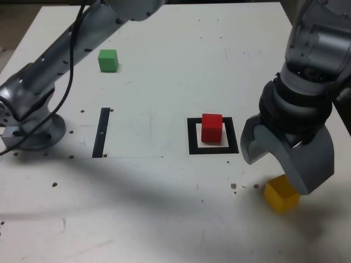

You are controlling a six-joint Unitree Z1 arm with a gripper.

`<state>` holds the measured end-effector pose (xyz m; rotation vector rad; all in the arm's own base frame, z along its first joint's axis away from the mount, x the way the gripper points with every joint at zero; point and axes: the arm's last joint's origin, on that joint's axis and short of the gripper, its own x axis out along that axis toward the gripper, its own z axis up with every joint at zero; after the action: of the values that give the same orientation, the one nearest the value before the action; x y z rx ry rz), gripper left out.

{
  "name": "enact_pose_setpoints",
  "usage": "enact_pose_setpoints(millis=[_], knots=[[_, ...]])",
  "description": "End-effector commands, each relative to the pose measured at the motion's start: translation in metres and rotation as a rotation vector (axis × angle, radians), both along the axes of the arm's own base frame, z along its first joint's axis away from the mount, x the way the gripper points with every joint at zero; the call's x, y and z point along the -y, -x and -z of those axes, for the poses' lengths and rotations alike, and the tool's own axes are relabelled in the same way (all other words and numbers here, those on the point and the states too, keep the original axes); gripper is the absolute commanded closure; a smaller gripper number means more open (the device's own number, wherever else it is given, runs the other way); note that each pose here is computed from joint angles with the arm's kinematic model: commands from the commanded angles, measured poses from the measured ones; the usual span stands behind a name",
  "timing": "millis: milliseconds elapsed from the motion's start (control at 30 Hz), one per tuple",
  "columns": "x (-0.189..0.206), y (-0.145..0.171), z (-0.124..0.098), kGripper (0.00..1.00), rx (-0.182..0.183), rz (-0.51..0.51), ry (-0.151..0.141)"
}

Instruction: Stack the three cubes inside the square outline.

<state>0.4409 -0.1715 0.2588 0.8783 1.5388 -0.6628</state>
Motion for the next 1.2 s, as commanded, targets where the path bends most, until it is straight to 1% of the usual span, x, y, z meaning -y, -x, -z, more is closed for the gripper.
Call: enact_pose_setpoints(millis=[0,233,500,633,733,800,867,933,1033,1100,1167], knots=[[0.001,0.001,-0.002,0.01,-0.003,0.020,-0.003],[0.004,-0.002,0.005,0.01,-0.006,0.030,-0.004],[0.013,-0.007,0.025,0.02,-0.024,0.038,-0.012],[0.015,-0.010,0.033,0.06,-0.030,0.032,-0.015],[0.017,-0.014,0.039,0.10,-0.028,0.026,-0.015],[0.018,-0.016,0.043,0.14,-0.026,0.021,-0.019],[0.020,-0.016,0.045,0.20,-0.020,0.015,-0.031],[0.021,-0.016,0.045,0.29,-0.010,0.009,-0.046],[0.023,-0.016,0.043,0.45,0.006,0.003,-0.065],[0.024,-0.017,0.044,0.55,0.011,0.003,-0.066],[0.025,-0.017,0.044,0.62,0.013,0.004,-0.065]])
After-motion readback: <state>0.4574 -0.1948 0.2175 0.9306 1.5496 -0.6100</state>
